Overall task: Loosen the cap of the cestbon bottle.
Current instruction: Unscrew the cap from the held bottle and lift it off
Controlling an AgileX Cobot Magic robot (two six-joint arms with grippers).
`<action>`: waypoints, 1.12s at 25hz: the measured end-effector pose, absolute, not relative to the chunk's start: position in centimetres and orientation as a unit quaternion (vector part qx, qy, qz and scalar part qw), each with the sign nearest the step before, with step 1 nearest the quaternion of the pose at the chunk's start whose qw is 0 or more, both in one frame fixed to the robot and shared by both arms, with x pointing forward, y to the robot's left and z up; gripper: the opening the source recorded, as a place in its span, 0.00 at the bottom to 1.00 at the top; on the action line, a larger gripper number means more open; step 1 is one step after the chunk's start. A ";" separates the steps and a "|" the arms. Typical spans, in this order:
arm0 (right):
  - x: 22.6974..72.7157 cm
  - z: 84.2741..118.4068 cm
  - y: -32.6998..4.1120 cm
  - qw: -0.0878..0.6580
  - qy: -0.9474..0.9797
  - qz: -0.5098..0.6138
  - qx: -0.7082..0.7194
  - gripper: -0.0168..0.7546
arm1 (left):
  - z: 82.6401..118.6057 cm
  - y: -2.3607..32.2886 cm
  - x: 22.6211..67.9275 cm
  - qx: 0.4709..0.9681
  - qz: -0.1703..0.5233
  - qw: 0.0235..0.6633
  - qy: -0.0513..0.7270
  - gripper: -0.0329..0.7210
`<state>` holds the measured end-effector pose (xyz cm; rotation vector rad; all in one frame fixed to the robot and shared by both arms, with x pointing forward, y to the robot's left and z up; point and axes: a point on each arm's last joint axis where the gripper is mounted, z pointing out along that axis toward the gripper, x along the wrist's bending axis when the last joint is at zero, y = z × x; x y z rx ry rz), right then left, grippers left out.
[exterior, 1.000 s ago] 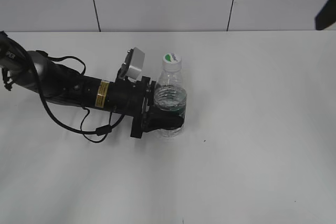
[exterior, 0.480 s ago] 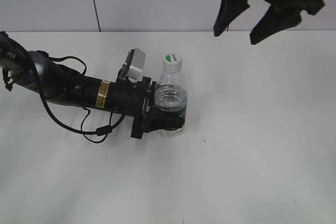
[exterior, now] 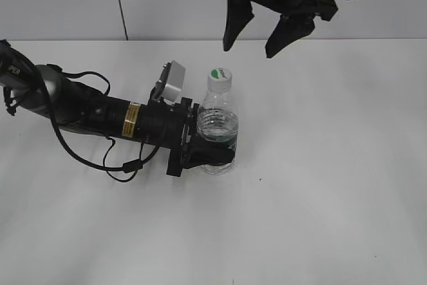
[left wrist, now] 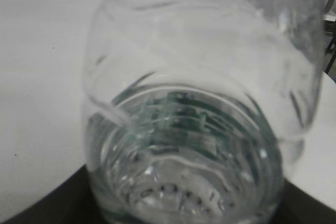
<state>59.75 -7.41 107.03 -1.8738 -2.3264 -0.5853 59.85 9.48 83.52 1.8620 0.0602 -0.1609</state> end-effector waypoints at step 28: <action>59.4 103.7 -3.2 0.051 -0.798 -0.153 -0.581 0.55 | 83.5 9.5 59.9 0.802 -0.068 0.592 0.027 0.59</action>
